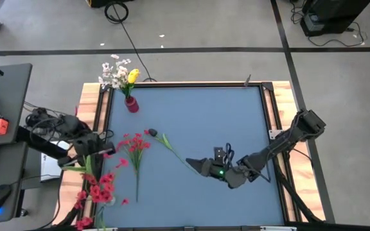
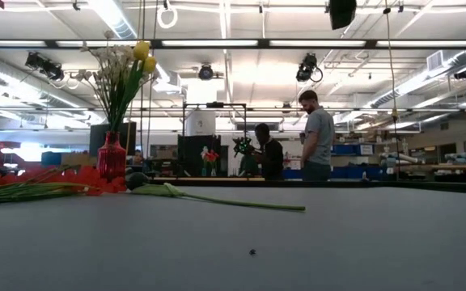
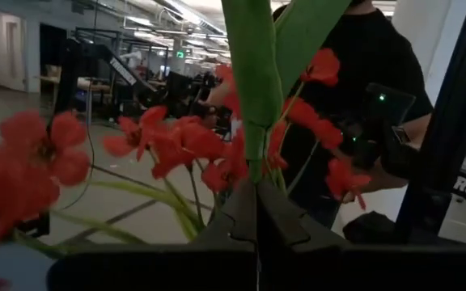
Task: Sort flowers into vase by color
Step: Put the right black tulip into the transparent vase
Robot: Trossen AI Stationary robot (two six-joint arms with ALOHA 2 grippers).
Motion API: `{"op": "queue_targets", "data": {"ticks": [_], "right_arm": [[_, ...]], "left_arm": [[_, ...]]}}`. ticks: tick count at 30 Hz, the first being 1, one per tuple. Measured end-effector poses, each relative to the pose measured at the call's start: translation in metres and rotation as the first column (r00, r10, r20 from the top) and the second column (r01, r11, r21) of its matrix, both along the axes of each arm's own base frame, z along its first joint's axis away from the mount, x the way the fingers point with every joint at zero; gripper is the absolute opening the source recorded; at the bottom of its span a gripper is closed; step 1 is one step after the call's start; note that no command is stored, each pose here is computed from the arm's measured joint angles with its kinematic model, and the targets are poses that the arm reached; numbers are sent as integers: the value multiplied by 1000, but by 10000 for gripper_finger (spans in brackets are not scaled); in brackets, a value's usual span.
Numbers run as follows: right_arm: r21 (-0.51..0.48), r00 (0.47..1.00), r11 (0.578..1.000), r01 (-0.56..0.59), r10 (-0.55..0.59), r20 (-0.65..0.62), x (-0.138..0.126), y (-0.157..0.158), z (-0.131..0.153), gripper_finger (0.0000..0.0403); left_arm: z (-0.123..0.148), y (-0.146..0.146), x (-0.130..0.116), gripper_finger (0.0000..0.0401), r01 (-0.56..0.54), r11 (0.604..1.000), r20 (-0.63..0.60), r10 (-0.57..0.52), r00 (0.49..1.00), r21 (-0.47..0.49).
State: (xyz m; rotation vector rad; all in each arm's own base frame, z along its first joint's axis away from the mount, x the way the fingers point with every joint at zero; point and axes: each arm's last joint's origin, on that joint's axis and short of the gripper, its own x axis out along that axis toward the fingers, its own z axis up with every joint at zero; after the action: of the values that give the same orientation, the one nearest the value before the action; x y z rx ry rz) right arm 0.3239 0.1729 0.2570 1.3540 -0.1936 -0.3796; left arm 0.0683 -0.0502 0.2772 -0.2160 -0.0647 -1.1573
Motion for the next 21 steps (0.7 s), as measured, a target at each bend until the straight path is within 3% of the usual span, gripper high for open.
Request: {"op": "queue_targets", "data": {"ticks": [9,21], "right_arm": [[7,1000,999,-31,31,-3,3,-4,0,122],[16,998,998,-63,63,-3,3,-3,0,122]], "left_arm": [[-19,-18,13,0,89,996,-63,-89,994,-12],[-23,-28,18,0,46,999,-68,-45,997,23]]}}
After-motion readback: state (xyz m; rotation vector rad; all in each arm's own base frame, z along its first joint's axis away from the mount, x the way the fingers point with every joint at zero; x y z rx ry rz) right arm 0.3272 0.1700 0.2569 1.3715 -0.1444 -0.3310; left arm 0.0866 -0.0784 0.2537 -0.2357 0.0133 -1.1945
